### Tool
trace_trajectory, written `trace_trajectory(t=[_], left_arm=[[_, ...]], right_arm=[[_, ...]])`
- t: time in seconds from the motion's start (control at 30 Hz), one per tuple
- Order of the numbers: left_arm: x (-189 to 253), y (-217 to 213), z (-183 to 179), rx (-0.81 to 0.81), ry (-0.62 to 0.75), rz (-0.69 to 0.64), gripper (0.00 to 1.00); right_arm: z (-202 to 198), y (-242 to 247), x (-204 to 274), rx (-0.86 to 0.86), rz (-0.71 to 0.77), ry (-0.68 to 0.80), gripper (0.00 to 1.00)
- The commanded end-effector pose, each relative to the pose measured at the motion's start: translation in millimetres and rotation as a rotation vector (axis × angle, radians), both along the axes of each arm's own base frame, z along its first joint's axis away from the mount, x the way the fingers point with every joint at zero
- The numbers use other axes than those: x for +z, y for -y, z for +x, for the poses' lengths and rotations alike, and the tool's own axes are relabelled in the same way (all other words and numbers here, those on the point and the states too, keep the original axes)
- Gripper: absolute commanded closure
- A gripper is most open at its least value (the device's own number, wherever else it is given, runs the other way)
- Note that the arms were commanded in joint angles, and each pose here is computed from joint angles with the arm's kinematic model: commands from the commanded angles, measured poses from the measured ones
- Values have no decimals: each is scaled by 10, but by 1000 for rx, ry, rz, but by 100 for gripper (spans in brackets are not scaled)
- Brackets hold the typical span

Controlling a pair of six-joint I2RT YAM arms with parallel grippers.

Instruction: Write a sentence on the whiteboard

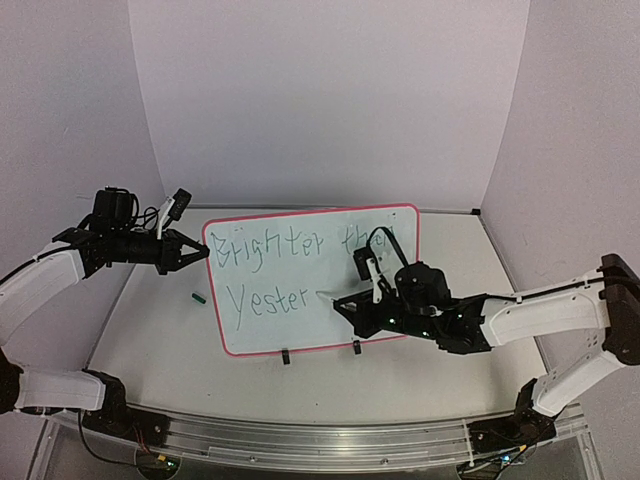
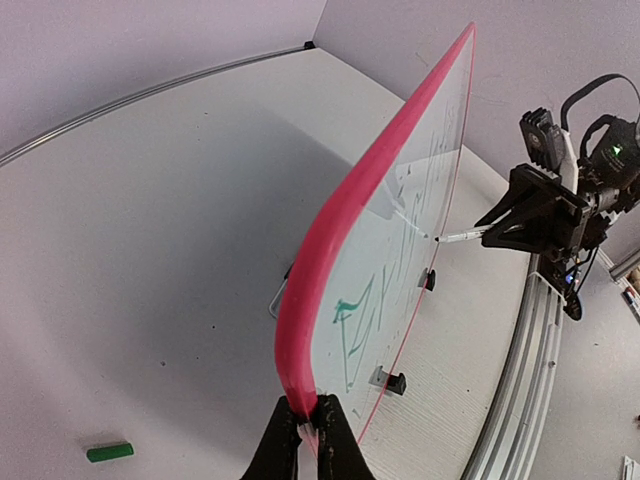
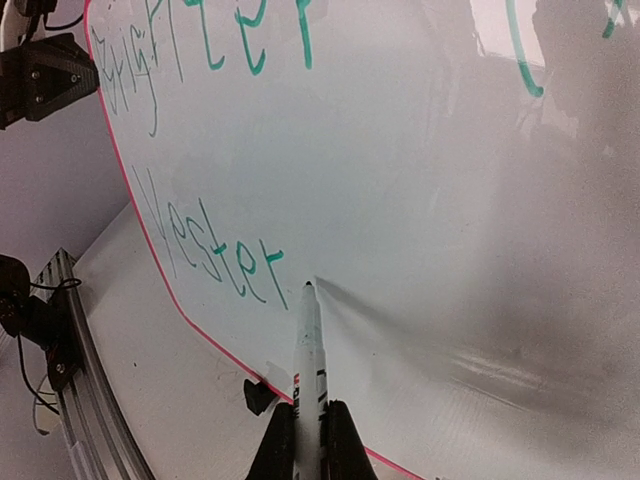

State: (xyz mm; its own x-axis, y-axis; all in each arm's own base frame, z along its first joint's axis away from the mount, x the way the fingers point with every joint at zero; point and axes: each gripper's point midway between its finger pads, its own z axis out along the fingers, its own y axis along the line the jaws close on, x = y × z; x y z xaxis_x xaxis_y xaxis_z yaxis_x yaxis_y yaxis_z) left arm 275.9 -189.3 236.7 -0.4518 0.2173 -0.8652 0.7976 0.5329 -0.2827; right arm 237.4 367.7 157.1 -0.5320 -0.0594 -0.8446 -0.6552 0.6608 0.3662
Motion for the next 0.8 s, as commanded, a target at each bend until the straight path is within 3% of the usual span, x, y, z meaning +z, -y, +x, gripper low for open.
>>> trace_trajectory(t=[0.0,0.77], left_arm=[[-304,14,-85,-14,-92,68,100],[-321,25,-91,-17,-96,74,100]], right_arm=[[108,-103,172,-3,46,31,100],[-2,-64,-139,20,5,-66,100]])
